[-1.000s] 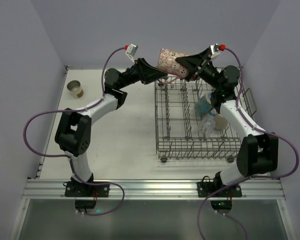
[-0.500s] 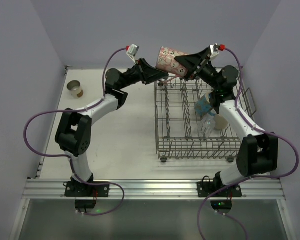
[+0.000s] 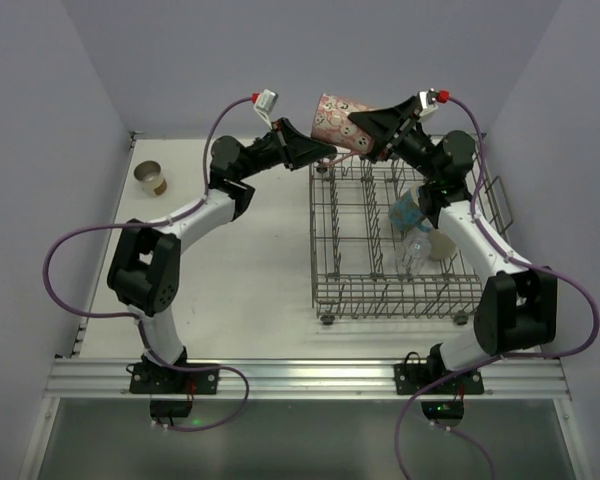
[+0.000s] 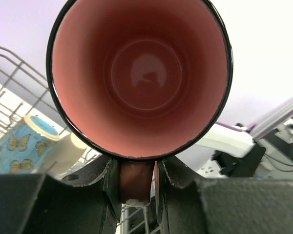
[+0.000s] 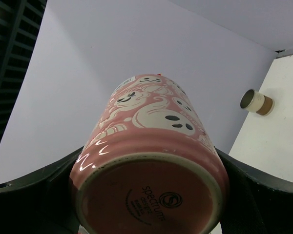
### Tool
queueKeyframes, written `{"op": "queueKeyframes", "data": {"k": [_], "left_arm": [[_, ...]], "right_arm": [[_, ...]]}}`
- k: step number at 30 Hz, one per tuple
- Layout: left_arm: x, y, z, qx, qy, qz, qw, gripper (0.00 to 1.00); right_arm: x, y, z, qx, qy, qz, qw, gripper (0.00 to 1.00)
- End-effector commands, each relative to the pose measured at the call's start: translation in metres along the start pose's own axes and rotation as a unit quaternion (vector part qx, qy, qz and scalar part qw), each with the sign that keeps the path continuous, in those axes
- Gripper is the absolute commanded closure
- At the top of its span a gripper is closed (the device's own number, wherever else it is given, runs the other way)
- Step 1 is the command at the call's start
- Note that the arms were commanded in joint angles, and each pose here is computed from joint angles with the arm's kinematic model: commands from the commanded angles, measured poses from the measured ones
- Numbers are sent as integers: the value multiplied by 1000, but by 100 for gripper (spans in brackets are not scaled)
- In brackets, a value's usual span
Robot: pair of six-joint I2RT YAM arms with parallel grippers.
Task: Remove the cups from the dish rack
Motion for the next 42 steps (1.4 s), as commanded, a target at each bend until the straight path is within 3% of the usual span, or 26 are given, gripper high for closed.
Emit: {"op": "queueKeyframes", "data": {"k": [1, 2, 3, 18, 27, 36, 41, 42], "left_arm": [[2, -28, -35, 85, -6, -30, 996, 100], [1, -24, -30, 75, -31, -21, 996, 100], [-2, -28, -35, 85, -35, -23, 995, 100], [-31, -51, -60, 72, 2, -75, 995, 100], [-50, -62, -70, 34, 53, -154, 986, 100], [-64, -71, -64, 25, 67, -173, 982, 100], [-79, -81, -59, 42, 26, -164, 985, 100], [-82, -82, -49, 40, -12, -153, 987, 100]], "right_arm": [[-6, 20, 30, -73, -19, 17, 997, 24], [-7, 20, 29, -87, -13, 14, 996, 6], [-8, 20, 28, -90, -8, 12, 996, 1], [-22, 26, 3, -84, -9, 1, 996, 1], [-32, 33, -4, -96, -101, 13, 990, 1], [-38, 36, 3, -107, -125, 19, 986, 1], [-48, 37, 0, -99, -115, 15, 988, 1], [-50, 35, -2, -96, -103, 12, 990, 1]]}}
Point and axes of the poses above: each gripper's point midway between its finger pads, its own x axis out along the fingers, its own z axis along the line the jaws close on, y = z × x, the point moved 9 cm from there along -x, back along the fingers, and after that the axes turned 15 degrees about x, right-handed, at the moved point
